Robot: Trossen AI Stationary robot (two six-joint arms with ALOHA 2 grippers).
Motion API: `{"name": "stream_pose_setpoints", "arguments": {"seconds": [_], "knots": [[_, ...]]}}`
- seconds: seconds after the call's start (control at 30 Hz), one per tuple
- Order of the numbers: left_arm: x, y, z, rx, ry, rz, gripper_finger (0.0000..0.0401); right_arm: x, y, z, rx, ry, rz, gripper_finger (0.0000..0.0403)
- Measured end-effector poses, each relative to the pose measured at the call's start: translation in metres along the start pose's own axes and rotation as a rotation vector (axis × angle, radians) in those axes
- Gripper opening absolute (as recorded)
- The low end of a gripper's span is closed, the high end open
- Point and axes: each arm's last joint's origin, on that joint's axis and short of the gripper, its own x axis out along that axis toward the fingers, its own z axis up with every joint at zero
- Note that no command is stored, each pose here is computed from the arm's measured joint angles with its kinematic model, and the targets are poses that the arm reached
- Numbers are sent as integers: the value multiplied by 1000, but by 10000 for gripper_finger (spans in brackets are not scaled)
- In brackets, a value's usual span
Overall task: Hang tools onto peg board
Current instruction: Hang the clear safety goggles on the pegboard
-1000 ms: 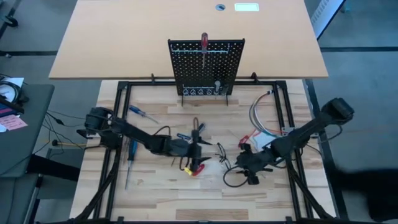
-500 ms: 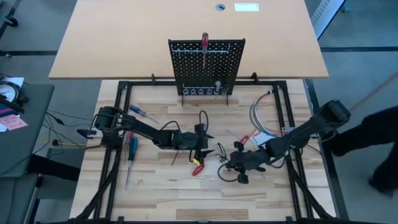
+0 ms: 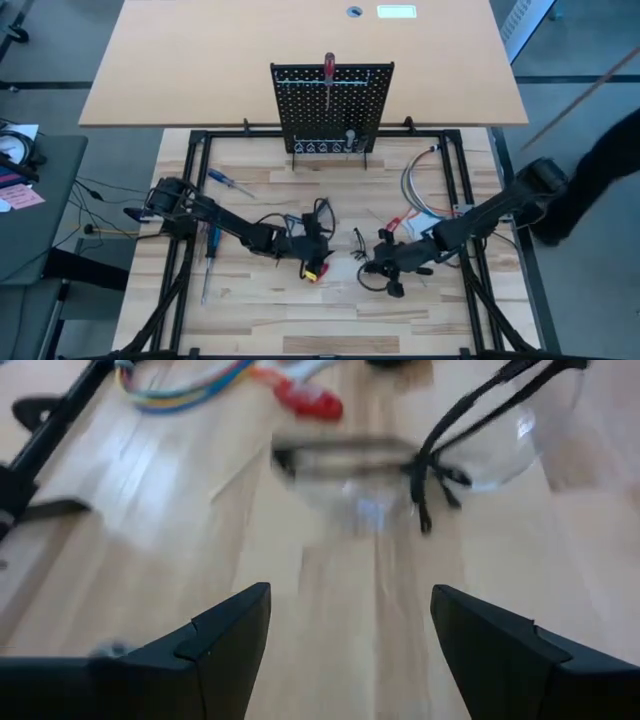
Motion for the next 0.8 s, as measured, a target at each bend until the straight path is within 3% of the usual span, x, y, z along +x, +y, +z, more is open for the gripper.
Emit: {"name": "stream_pose_setpoints", "arguments": {"seconds": [0.17, 0.37, 0.47, 0.63, 0.8], "knots": [[-8, -12, -7, -5, 67, 37, 271, -7, 6, 2, 155, -20, 39, 65], [-13, -18, -11, 29, 98, 103, 271, -7, 2, -4, 297, 113, 91, 164], [-13, -18, -12, 33, 102, 108, 271, -9, 7, 3, 278, 148, 90, 203], [-13, -17, -12, 31, 103, 113, 271, -6, 12, 12, 251, 247, -68, 213], [-13, -17, -12, 26, 107, 114, 271, 9, 5, 15, 336, 390, -276, 201]]}}
